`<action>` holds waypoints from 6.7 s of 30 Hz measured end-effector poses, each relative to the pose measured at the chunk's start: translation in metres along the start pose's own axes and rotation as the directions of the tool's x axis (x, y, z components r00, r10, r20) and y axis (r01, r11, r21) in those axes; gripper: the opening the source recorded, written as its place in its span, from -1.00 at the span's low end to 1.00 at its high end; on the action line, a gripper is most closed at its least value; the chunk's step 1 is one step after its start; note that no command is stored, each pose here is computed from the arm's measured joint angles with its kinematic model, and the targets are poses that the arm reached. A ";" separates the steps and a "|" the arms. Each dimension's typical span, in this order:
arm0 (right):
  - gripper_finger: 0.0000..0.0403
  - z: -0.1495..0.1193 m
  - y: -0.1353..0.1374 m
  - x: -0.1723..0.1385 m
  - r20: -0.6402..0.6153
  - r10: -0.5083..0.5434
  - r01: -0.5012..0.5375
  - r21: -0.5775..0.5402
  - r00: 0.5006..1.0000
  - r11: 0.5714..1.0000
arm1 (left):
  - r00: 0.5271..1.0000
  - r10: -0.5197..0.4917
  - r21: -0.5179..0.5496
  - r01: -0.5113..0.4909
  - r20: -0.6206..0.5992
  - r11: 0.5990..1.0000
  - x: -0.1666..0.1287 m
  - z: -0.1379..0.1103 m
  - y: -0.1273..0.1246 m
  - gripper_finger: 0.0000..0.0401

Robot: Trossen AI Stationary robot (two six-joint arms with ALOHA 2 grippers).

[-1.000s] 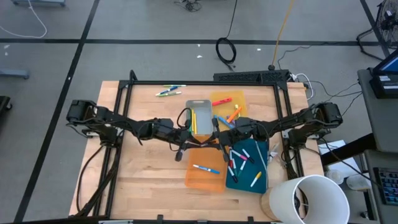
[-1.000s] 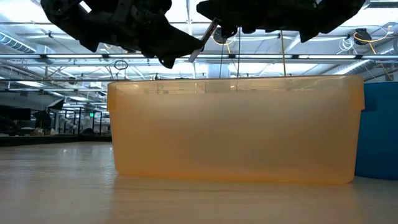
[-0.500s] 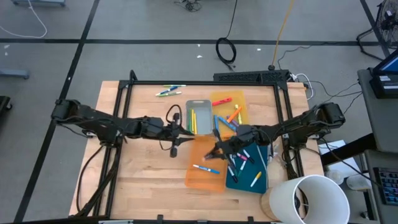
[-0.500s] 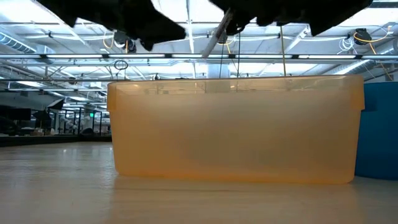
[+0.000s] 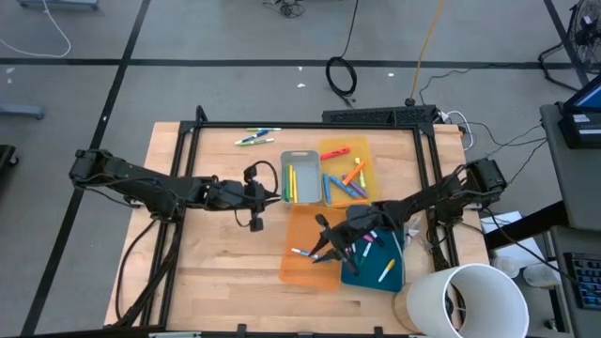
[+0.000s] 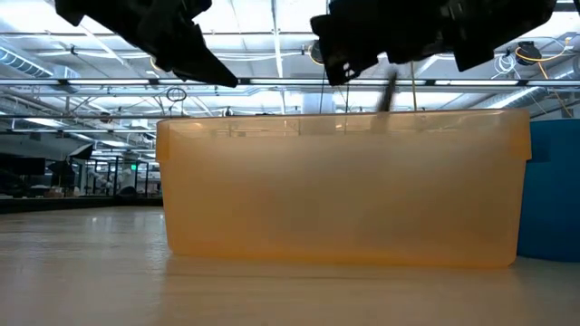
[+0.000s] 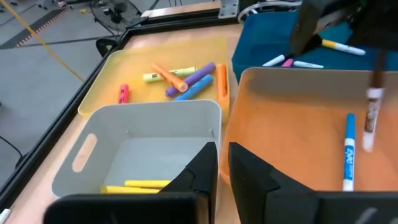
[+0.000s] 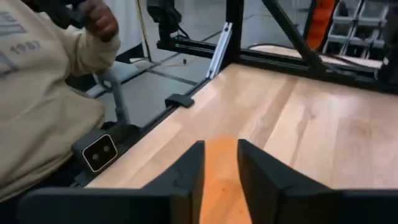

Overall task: Pick & Place Markers
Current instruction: Put the green marker pen into the orange bin

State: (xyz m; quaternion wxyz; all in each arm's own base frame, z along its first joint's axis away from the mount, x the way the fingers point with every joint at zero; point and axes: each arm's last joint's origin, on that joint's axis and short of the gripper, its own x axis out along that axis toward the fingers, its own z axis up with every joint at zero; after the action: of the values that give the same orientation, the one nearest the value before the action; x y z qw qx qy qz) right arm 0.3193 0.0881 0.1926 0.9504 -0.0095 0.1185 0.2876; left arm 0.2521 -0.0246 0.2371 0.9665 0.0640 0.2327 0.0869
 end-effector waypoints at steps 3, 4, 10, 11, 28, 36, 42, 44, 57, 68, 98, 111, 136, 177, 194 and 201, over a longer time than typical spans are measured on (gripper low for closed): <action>-0.46 0.000 -0.004 -0.002 0.001 -0.013 0.013 0.037 1.000 0.999 | 1.000 0.002 -0.003 -0.001 0.003 1.000 0.000 0.000 0.000 -0.79; -0.42 0.001 -0.006 -0.003 0.003 -0.019 0.019 0.047 1.000 0.999 | 1.000 0.005 -0.004 -0.005 0.002 1.000 0.000 0.000 0.000 -0.78; -0.19 0.001 -0.011 -0.005 0.005 -0.035 0.035 0.056 0.999 0.998 | 0.969 0.244 -0.105 -0.247 -0.039 0.963 0.000 -0.004 0.009 -0.62; -0.16 0.001 -0.011 -0.005 0.006 -0.035 0.034 0.055 0.999 0.998 | 0.954 0.295 -0.135 -0.300 -0.052 0.944 0.000 -0.005 0.013 -0.58; -0.13 0.016 -0.025 -0.026 0.021 -0.098 0.098 0.014 0.995 0.995 | 0.890 0.356 -0.422 -0.449 -0.283 0.788 0.006 -0.052 0.183 0.21; -0.13 0.014 -0.030 -0.028 -0.001 -0.115 0.115 0.024 0.993 0.993 | 0.879 0.282 -0.524 -0.460 -0.385 0.717 0.046 -0.100 0.230 0.06; -0.16 0.012 -0.030 -0.028 -0.014 -0.113 0.113 0.029 0.994 0.993 | 0.810 0.264 -0.510 -0.546 -0.523 0.665 0.071 -0.091 0.262 -0.01; -0.16 0.012 -0.030 -0.028 -0.019 -0.113 0.113 0.029 0.993 0.993 | 0.774 0.270 -0.482 -0.584 -0.573 0.653 0.078 -0.084 0.271 -0.03; -0.17 0.010 -0.030 -0.028 -0.039 -0.111 0.112 0.034 0.993 0.993 | 0.661 0.096 -0.464 -0.615 -0.744 0.638 0.123 -0.088 0.307 -0.35; -0.18 0.010 -0.030 -0.028 -0.042 -0.110 0.112 0.036 0.993 0.993 | 0.642 0.108 -0.462 -0.648 -0.759 0.605 0.117 -0.100 0.322 -0.97; -0.21 0.009 -0.030 -0.028 -0.046 -0.110 0.112 0.040 0.993 0.993 | 0.613 0.022 -0.383 -0.521 -0.790 0.763 0.087 -0.058 0.291 -0.98; -0.21 0.000 -0.029 -0.028 -0.132 -0.100 0.111 0.071 0.986 0.991 | 0.460 -0.255 -0.250 0.073 -0.851 0.966 0.050 -0.066 0.121 -0.98; -0.23 0.006 -0.029 -0.028 -0.076 -0.107 0.111 0.059 0.991 0.992 | 0.734 -0.221 -0.277 0.046 -0.643 0.960 0.046 -0.103 -0.056 0.17; -0.22 0.007 -0.029 -0.028 -0.070 -0.107 0.112 0.066 0.992 0.992 | 0.584 -0.606 -0.122 0.658 -0.540 0.743 0.054 -0.033 -0.142 -0.07; -0.23 0.006 -0.029 -0.028 -0.081 -0.106 0.112 0.069 0.991 0.991 | 0.487 -0.720 0.025 0.836 -0.495 0.549 0.079 -0.039 -0.129 -0.58; -0.23 0.005 -0.029 -0.028 -0.086 -0.106 0.112 0.070 0.991 0.991 | 0.528 -0.680 0.041 0.804 -0.508 0.593 0.079 -0.039 -0.128 -0.97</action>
State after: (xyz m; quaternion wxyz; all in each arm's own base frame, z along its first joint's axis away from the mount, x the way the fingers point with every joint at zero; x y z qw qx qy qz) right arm 0.3137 0.0492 0.2025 0.9586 0.0079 0.1676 0.2300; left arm 0.3213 -0.1305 0.1465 0.8104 0.0674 0.4591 -0.3576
